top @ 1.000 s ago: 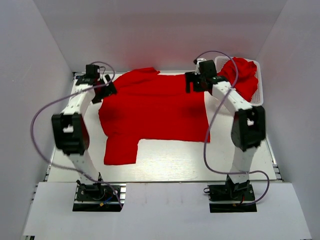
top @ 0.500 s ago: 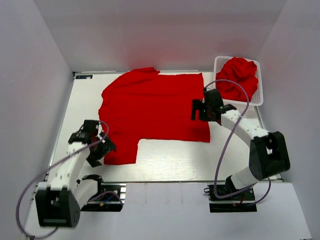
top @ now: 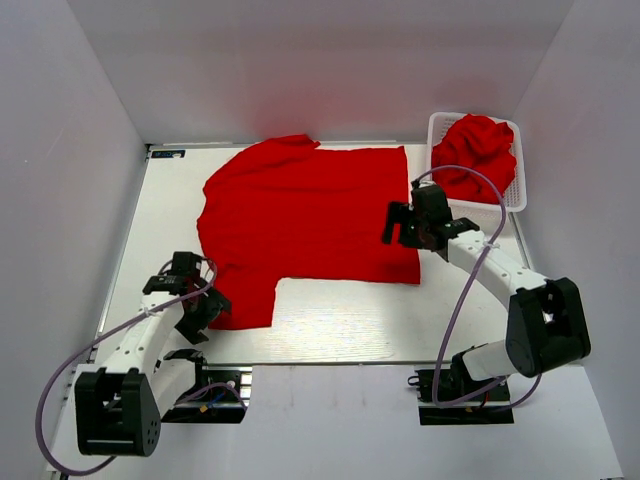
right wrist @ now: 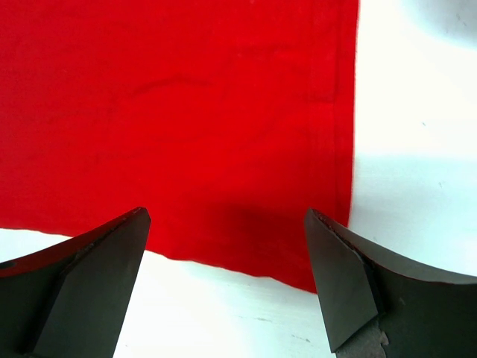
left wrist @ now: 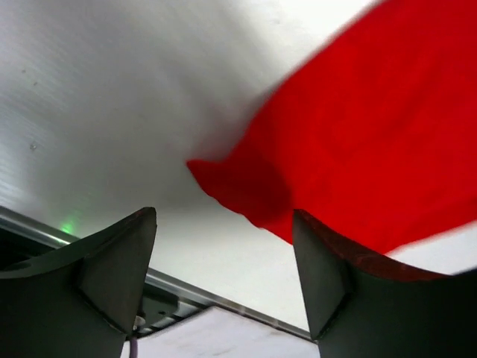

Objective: Fold and stack the t-shirts
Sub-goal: Grap the side of the flattened tshirt closest away from the robot with both arms

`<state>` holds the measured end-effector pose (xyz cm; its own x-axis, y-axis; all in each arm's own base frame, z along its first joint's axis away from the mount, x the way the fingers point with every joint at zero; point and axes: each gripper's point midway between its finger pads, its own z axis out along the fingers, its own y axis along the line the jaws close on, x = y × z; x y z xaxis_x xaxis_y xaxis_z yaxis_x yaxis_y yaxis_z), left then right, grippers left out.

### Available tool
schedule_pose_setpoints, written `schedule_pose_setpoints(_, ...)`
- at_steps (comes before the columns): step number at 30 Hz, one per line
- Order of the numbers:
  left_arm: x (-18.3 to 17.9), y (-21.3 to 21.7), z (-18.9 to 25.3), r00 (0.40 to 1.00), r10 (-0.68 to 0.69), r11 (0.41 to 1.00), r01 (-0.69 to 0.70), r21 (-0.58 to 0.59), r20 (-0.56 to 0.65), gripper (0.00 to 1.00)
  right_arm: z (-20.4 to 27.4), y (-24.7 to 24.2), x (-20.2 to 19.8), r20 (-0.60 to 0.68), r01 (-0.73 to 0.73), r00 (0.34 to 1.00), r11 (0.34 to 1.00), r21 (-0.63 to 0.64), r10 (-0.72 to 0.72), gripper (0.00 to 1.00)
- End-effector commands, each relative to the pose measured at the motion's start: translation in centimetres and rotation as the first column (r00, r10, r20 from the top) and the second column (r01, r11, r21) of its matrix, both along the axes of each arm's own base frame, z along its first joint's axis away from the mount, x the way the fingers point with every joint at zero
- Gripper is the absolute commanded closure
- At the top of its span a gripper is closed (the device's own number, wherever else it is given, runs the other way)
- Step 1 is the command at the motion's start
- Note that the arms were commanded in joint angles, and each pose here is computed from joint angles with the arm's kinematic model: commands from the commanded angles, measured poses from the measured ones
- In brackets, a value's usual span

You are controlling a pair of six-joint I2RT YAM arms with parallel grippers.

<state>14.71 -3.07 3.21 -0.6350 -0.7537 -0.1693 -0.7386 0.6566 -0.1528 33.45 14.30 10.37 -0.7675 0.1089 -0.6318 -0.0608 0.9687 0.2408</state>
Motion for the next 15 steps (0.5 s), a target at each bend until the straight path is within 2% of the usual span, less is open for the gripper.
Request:
schedule_pose_setpoints(1, 0.4, 0.1, -1.4, 0.999, 0.031, 1.0, -0.031, 0.002, 0.006, 0.18, 0.8, -1.1, -0.4, 0.03, 0.053, 0.998, 0.999, -0.005, -0.053, 0.1)
schedule_pose_setpoints(2, -0.1, 0.2, -1.9, 0.999, 0.031, 1.0, -0.031, 0.003, -0.02, 0.2, 0.6, -1.3, -0.6, 0.028, 0.059, 0.998, 0.998, -0.007, -0.058, 0.1)
schedule_pose_setpoints(3, 0.2, 0.4, -1.9, 0.999, 0.034, 0.999, -0.034, 0.016, -0.009, 0.32, 0.7, -1.7, -0.7, 0.034, 0.077, 0.996, 0.997, -0.014, -0.077, 0.1)
schedule_pose_setpoints(7, 0.6, 0.9, -2.3, 0.999, 0.048, 0.998, -0.049, 0.036, 0.006, 0.55, -0.1, -2.0, -1.5, 0.013, 0.087, 0.996, 0.996, -0.019, -0.087, 0.1)
schedule_pose_setpoints(10, 0.9, 1.5, -2.3, 0.998, 0.055, 0.996, -0.057, 0.066, 0.019, 0.55, -0.8, -2.0, -2.0, -0.01, 0.079, 0.997, 0.997, -0.016, -0.079, 0.1)
schedule_pose_setpoints(13, 1.4, 1.7, -2.6, 0.998, 0.046, 0.996, -0.048, 0.077, 0.036, 0.6, -1.3, -2.2, -2.6, -0.027, 0.078, 0.997, 0.997, -0.024, -0.079, 0.1)
schedule_pose_setpoints(15, 1.9, 1.5, -2.8, 0.999, 0.033, 0.997, -0.036, 0.068, 0.043, 0.73, -1.9, -2.5, -3.2, -0.044, 0.089, 0.995, 0.995, -0.036, -0.091, 0.1)
